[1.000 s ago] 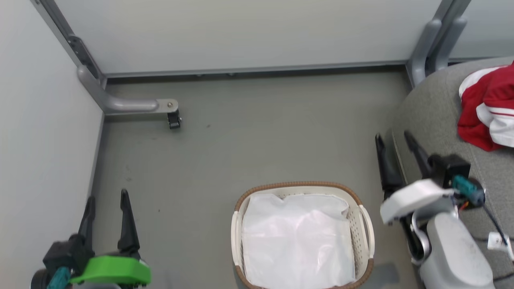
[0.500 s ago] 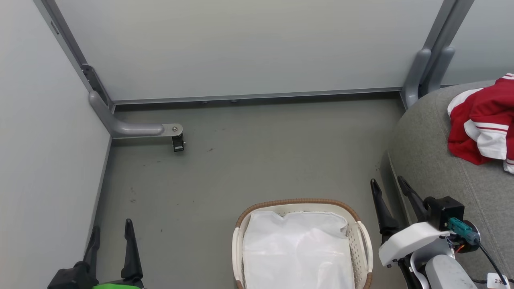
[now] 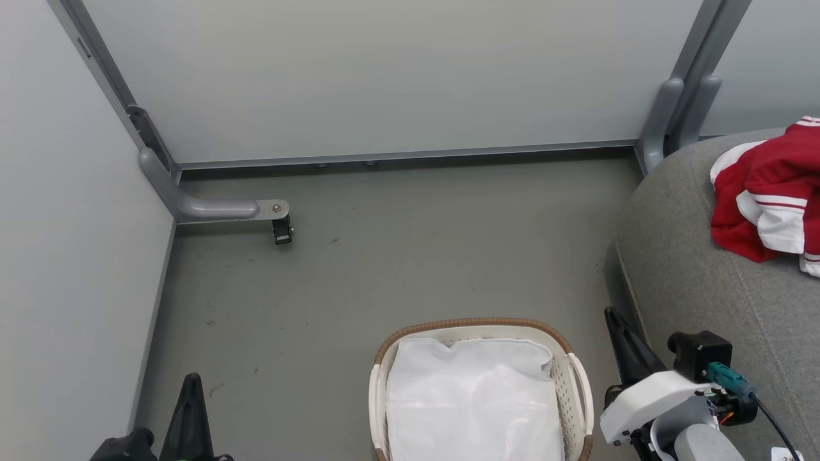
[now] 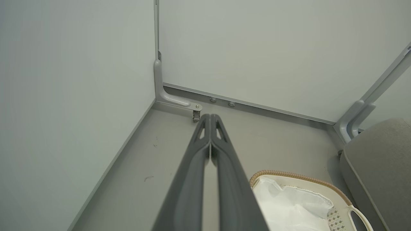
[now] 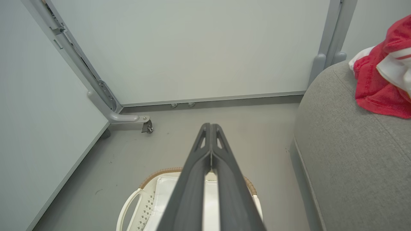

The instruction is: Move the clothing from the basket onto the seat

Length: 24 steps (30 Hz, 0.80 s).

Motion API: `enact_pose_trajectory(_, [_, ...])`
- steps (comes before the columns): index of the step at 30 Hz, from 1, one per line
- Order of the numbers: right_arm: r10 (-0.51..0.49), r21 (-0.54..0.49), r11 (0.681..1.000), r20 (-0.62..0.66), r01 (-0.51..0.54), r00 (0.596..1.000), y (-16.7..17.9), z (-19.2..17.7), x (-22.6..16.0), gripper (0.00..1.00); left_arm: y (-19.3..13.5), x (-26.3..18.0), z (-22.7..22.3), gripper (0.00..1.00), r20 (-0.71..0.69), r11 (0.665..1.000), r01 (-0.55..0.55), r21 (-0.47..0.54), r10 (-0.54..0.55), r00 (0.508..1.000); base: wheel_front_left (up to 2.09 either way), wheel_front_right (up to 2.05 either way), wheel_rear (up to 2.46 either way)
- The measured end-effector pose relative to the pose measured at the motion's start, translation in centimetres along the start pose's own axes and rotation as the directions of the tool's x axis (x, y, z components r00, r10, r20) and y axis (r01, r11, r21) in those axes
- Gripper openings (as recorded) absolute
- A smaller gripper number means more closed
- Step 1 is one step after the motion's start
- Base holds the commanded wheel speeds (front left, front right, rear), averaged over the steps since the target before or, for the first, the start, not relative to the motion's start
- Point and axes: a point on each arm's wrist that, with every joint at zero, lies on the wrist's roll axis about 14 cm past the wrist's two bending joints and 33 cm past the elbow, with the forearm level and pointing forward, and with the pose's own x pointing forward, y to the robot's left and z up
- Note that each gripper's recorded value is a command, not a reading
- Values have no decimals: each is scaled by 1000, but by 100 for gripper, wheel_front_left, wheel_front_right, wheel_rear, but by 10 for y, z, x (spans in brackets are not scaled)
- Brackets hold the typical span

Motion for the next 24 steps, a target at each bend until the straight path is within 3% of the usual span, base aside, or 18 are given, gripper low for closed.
enact_pose_trajectory(10, [-54, 178, 983, -2, 53, 999, -10, 4, 0, 0, 8, 1, -2, 0, -26, 985, -46, -164, 43, 999, 0, 0, 0])
enact_pose_trajectory(24, [-100, 393, 915, -3, 94, 995, -20, 10, -1, 0, 10, 11, 7, 0, -24, 927, -68, -369, 64, 998, 0, 0, 0])
